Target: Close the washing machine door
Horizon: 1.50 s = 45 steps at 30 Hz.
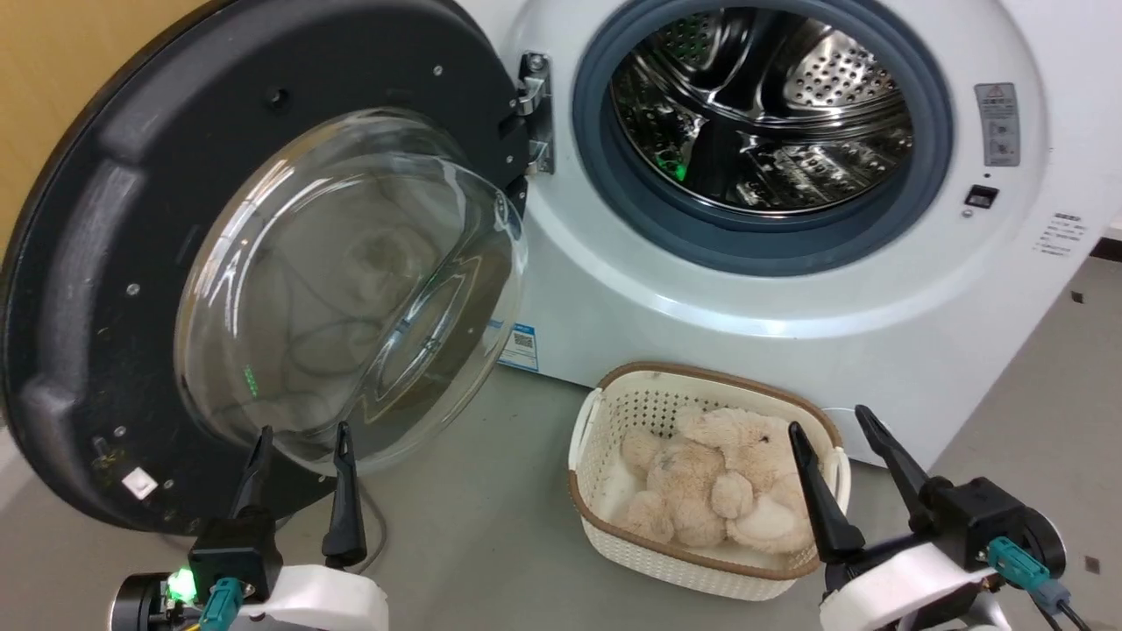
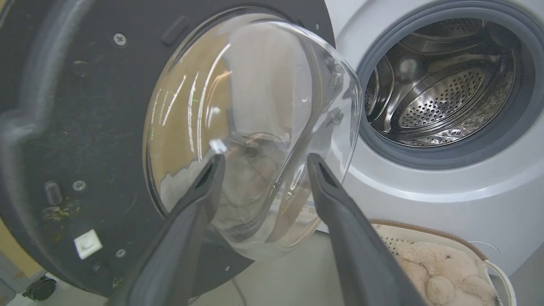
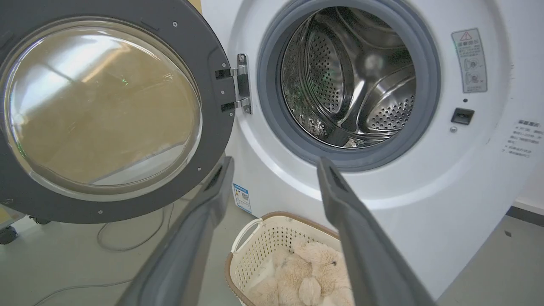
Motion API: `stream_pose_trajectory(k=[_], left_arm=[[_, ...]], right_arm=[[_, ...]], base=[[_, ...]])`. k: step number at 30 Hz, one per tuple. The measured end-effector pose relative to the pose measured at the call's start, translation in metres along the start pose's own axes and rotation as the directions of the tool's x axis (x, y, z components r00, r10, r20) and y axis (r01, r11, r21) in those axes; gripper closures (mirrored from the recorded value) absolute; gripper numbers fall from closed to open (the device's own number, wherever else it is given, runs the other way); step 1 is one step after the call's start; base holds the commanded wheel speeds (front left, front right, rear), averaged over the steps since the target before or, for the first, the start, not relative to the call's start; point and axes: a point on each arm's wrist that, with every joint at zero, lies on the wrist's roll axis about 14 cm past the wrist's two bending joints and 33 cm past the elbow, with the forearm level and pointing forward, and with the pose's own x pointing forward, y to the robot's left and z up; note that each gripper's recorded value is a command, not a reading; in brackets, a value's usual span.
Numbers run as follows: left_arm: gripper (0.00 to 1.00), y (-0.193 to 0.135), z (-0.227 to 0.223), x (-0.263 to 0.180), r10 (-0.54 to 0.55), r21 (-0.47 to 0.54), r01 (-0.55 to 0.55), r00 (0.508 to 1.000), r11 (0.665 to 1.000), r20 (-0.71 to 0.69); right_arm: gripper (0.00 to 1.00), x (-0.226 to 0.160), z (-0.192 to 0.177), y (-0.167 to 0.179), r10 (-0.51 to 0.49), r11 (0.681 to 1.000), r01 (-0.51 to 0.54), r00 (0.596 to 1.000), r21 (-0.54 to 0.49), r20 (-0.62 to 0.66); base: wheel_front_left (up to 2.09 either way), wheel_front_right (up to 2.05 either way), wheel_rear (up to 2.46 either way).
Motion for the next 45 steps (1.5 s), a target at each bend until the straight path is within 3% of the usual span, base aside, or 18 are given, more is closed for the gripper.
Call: stream_pose_trajectory(k=[19, 45], left_arm=[[0.0, 0.036, 0.012, -0.015, 0.121, 0.009, -0.122, 0.991, 0.993, 0.05], [0.0, 0.075, 0.023, -0.044, 0.267, 0.018, -0.27, 0.958, 0.963, 0.106]], right_arm=[[0.0, 0.023, 0.002, 0.038, 0.119, 0.992, -0.121, 0.992, 0.042, 0.035], [0.0, 0.041, 0.003, 0.089, 0.266, 0.958, -0.273, 0.961, 0.092, 0.081]], base=[[0.0, 0.0, 0.0], [0.0, 0.0, 0.0]])
